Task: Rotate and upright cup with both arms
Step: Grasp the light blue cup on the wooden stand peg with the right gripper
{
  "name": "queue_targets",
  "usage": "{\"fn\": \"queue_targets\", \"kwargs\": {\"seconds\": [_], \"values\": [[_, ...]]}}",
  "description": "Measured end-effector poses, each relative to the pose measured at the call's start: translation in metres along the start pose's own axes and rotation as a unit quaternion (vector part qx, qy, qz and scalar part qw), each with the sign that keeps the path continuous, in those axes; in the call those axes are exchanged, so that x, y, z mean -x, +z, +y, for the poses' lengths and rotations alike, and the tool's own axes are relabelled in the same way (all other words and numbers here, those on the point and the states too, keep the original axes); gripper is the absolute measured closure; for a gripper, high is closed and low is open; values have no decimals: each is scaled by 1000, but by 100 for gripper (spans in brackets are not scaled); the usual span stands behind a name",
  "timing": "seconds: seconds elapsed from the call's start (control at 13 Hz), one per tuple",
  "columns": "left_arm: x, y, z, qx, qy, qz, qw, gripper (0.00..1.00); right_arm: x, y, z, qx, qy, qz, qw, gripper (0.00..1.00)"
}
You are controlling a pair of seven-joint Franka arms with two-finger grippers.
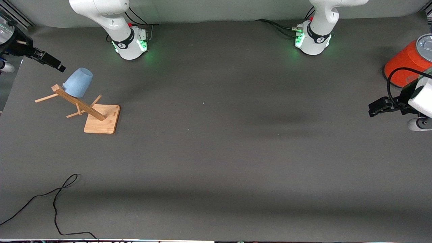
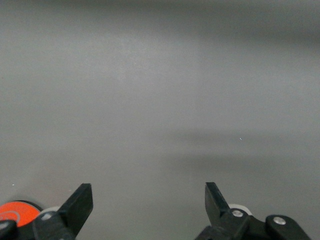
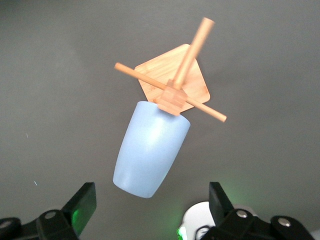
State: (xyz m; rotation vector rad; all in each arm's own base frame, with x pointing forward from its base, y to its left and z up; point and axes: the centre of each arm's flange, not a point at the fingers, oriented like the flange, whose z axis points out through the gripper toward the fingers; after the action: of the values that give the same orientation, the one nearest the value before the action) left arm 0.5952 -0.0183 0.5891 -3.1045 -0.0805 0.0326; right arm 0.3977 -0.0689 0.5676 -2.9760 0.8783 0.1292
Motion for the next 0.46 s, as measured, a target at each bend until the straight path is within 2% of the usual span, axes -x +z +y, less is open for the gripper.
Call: {"fn": "queue_targets", "kwargs": {"seconds": [0.15, 0.23, 0.46], "values": [[0, 0, 0, 0, 0, 0, 1000, 0, -1, 4, -2, 2, 79, -3, 997, 0], [0, 0, 0, 0, 0, -1, 1000, 0, -2, 6, -2, 3, 99, -4, 995, 0], [0, 0, 0, 0, 0, -1, 1000, 0, -9, 18, -7, 8, 115, -7, 993, 0]]}}
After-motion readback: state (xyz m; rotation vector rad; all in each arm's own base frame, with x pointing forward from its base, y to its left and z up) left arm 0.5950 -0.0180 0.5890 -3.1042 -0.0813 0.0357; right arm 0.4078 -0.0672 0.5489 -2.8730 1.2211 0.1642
